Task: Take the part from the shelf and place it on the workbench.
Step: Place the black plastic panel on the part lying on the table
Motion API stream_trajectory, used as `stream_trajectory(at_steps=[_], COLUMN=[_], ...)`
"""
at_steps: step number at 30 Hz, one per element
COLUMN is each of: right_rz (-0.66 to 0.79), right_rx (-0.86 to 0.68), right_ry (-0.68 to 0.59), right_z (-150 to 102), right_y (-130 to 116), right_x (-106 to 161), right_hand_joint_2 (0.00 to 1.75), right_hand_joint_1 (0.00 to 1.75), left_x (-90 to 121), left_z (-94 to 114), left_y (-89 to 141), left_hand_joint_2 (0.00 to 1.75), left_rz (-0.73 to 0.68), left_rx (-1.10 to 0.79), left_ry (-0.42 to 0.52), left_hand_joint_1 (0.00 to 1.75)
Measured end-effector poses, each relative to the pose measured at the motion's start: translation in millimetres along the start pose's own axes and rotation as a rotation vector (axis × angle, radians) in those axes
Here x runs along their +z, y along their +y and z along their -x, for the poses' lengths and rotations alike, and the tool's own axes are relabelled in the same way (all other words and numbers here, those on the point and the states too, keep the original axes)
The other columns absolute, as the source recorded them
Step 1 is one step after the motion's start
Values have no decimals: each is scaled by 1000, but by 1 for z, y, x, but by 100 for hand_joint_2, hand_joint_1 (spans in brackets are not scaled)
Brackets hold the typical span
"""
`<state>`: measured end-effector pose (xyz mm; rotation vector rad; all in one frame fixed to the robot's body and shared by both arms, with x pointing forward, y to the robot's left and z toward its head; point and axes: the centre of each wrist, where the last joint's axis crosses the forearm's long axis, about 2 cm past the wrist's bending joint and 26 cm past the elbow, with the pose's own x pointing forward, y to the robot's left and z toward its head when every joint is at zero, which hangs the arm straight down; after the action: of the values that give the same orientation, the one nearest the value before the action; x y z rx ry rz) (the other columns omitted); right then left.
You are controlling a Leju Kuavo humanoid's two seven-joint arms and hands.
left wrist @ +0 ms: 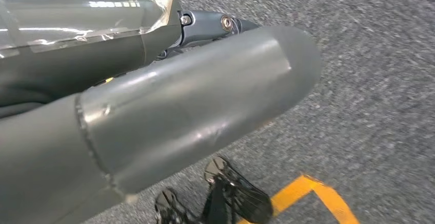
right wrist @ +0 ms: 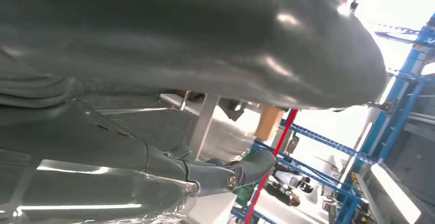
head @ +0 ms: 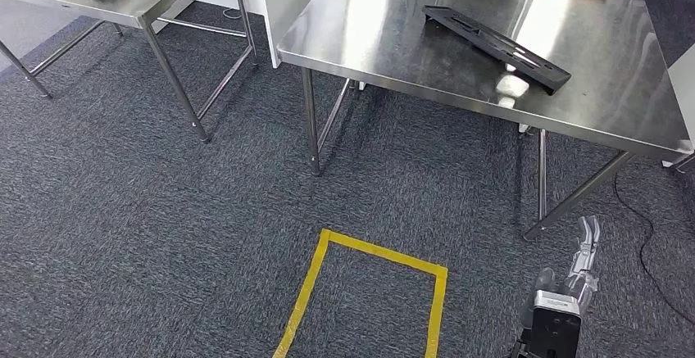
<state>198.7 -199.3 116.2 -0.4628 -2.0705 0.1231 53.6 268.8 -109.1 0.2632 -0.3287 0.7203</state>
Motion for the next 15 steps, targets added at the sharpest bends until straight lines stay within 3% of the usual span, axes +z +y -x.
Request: stream_trajectory(at_steps=[15], right_rz=[41], right_rx=[9], right_ry=[42], right_z=[7], right_y=[-5], right_x=[13], right_hand_joint_2=[0], right_hand_joint_1=[0], left_x=[-1], left_z=[1], left_y=[4], left_hand_joint_2=[0], left_rz=[19], left_rx=[-32], left_ry=[0], left_hand_joint_1=[0])
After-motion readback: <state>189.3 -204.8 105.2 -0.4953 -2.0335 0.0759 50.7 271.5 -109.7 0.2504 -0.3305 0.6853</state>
